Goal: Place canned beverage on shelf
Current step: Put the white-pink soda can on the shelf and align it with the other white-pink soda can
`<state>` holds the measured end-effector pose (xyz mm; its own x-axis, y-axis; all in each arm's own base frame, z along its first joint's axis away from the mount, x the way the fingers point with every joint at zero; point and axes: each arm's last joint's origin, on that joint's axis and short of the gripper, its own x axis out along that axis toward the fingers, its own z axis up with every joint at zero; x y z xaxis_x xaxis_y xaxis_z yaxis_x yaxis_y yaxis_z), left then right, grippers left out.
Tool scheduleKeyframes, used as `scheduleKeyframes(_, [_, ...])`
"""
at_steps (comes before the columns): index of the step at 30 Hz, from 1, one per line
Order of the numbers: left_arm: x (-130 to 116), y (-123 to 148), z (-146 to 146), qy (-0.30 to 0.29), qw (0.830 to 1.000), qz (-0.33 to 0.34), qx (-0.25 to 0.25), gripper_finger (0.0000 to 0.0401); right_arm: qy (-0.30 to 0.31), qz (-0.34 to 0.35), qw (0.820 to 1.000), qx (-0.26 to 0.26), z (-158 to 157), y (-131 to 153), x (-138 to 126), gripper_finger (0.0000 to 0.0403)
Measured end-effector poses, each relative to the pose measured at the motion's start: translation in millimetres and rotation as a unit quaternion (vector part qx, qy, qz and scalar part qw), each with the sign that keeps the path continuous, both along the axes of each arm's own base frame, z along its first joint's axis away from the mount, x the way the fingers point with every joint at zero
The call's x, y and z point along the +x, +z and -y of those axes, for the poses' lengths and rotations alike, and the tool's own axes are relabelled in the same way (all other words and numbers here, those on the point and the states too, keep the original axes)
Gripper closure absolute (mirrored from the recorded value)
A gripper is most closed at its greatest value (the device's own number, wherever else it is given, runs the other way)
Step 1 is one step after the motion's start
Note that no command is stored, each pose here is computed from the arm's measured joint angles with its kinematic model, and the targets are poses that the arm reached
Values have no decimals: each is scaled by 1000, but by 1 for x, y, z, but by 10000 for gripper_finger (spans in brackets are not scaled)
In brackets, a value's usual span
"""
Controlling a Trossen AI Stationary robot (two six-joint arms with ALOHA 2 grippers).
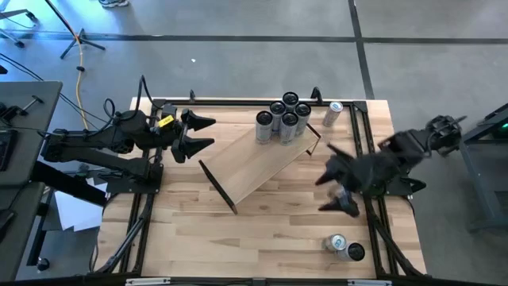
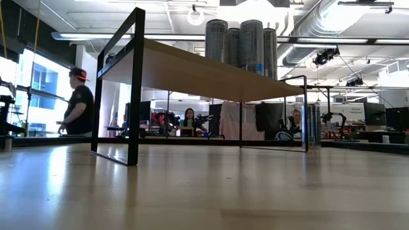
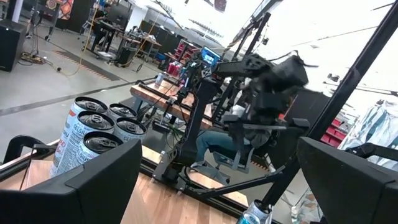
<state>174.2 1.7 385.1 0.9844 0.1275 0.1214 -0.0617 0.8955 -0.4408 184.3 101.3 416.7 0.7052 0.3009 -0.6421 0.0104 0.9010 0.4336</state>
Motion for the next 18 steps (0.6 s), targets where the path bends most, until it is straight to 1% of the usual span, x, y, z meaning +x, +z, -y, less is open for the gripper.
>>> scheduleKeyframes(5, [0,0,0,0,1000,0,0,2,21,-11,1000,-7,-32,-3,-25,6])
scheduleKeyframes(8, [0,0,0,0,1000,0,0,2,11,-14,1000,1,-49,-5,-39,6])
scheduleKeyframes(10, [0,0,0,0,1000,0,0,2,5,-28,1000,9,-61,-9,-47,6])
scheduleKeyframes(13, [0,0,0,0,1000,0,0,2,-7,-78,997,20,-76,-19,-55,6])
scheduleKeyframes(18, [0,0,0,0,1000,0,0,2,-65,-172,983,-6,-100,-46,-60,6])
